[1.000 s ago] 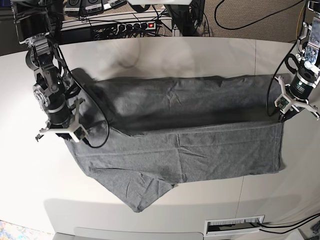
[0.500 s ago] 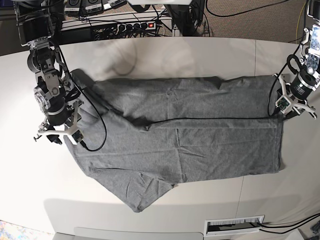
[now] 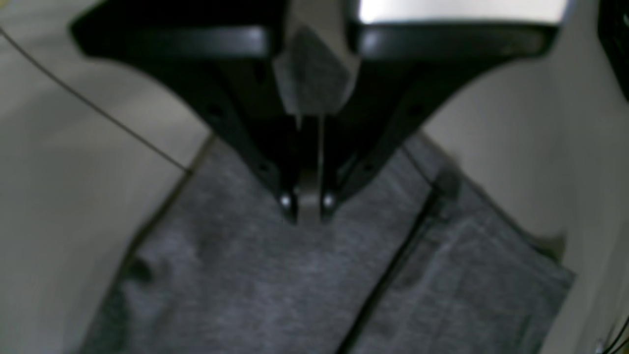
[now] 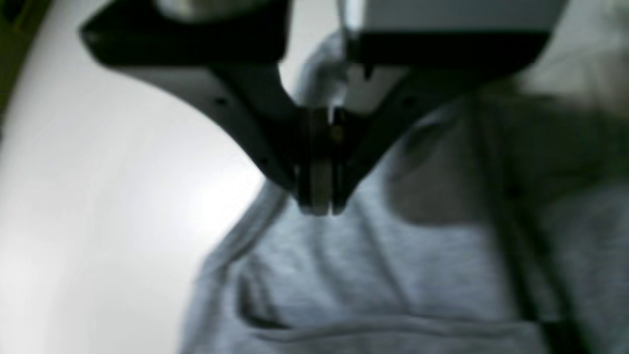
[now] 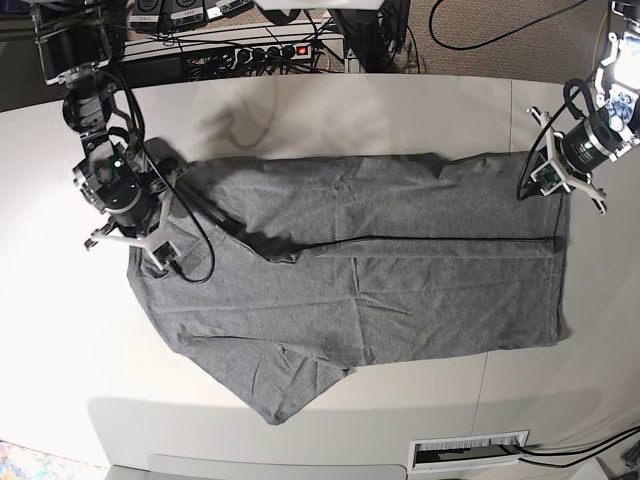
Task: Fold the T-shirt properly
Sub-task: 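Lay the lifted shoulder edge back down across the shirt body, then release the shirt and move both grippers toward the hem corners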
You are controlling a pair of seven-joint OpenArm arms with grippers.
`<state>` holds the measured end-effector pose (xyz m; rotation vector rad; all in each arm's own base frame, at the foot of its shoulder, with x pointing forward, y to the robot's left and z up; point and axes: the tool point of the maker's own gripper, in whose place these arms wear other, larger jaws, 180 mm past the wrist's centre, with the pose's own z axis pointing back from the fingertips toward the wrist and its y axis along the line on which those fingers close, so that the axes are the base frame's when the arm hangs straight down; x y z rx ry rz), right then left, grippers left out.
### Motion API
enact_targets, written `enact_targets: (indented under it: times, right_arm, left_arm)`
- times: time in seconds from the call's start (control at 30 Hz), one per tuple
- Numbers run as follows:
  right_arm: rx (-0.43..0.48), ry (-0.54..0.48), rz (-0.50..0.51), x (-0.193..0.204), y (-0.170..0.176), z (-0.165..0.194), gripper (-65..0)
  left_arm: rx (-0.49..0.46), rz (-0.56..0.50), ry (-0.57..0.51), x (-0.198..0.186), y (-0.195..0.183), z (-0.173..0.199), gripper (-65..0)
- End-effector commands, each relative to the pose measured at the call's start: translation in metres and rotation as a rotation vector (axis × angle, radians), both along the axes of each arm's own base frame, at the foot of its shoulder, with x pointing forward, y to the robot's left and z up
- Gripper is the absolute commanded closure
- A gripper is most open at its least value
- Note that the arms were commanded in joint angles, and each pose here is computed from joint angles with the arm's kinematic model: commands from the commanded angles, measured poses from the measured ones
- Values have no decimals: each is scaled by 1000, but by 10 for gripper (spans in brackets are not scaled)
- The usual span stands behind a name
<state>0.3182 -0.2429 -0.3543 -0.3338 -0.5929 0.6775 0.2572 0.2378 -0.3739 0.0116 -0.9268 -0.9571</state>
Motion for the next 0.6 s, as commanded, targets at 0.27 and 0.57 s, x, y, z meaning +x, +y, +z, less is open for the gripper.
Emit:
enact_targets:
  times: [0.27,0.57]
  right_arm:
    - [77,128,52,-41,16,-29,0]
    - [-58,158,19,-45,-30,-42,0]
  left_arm:
    - [-14,15,-41,8,3,9,0]
    - [-4,63,11,0,22,-10,0]
